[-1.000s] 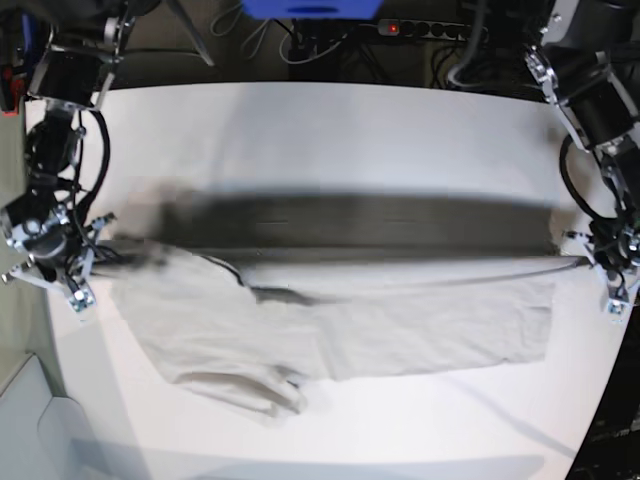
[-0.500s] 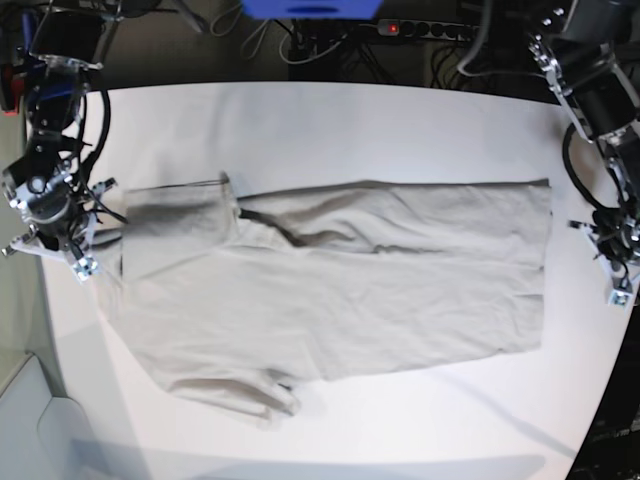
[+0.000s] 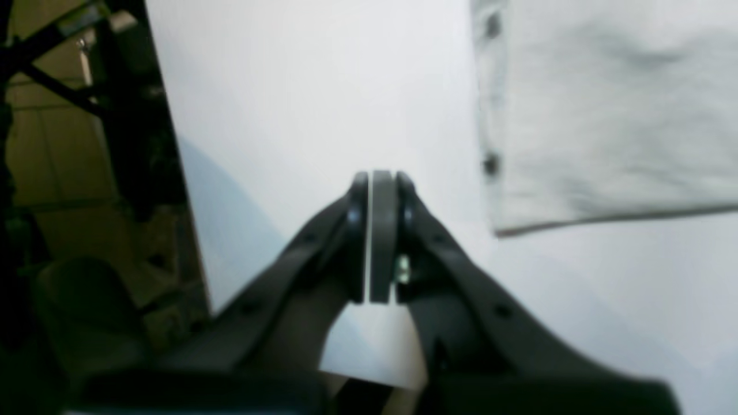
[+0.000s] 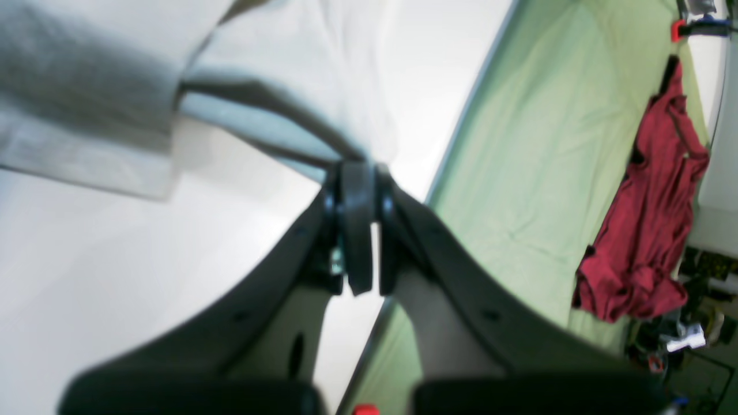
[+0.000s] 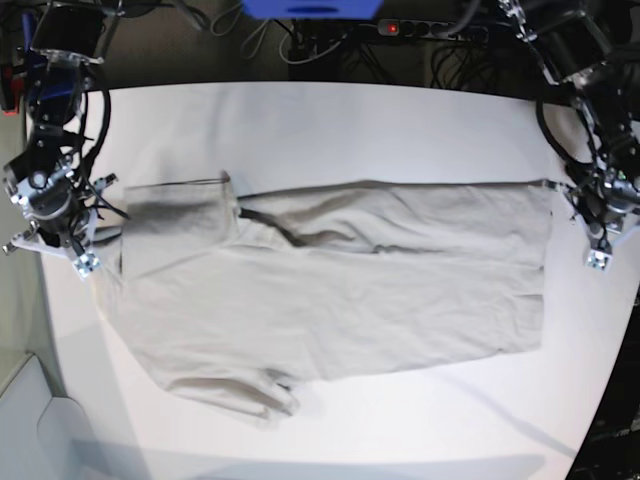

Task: Layout the t-shirt on the table in an organized manner, then fold the t-shirt properly
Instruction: 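Reposition the left gripper inward onto the folded edge and grasp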

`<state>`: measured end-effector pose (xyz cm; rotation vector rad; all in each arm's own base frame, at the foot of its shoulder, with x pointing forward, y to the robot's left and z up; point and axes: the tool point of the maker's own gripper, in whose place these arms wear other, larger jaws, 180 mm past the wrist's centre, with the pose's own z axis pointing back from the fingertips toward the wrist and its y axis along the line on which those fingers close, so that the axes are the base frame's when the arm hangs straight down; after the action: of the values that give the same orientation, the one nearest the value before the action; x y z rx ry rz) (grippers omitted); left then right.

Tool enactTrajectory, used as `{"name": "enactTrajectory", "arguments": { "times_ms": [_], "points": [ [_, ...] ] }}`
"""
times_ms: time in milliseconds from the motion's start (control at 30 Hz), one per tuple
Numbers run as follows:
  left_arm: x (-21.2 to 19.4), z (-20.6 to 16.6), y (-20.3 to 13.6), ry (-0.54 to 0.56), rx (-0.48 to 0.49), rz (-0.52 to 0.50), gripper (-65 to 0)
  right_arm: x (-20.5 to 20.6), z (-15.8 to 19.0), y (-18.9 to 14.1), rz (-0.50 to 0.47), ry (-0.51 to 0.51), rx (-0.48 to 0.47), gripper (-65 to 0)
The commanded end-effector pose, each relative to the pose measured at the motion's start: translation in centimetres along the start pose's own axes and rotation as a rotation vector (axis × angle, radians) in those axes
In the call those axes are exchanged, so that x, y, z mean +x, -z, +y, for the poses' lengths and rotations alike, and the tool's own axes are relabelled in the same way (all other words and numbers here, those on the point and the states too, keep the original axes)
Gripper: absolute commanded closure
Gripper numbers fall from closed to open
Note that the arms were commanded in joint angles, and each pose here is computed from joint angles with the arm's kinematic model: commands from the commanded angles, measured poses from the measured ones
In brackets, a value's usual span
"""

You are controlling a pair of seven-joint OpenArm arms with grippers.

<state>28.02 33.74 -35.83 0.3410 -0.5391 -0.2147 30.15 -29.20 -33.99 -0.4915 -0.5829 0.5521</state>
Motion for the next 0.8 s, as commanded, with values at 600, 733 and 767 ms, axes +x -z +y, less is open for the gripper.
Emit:
{"name": "enactTrajectory", "arguments": {
  "times_ms": [600,733,767],
  "points": [
    [0.5,-3.0,-0.2,-0.04,-0.048,-0.149,-36.3,0.8,-0.6,-0.3,-0.024,0.011,-0.022,0.0],
    [-0.3,-2.9,1.6,-0.105,-0.076,-0.114,-36.2,0.8,-0.6,-0.2,-0.025,0.009,-0.021,0.0],
    [-0.4,-2.3,1.7,-0.129,-0.068,-0.113,-36.2,0.8,-0.6,-0.2,-0.025,0.009,-0.021,0.0]
  ]
}}
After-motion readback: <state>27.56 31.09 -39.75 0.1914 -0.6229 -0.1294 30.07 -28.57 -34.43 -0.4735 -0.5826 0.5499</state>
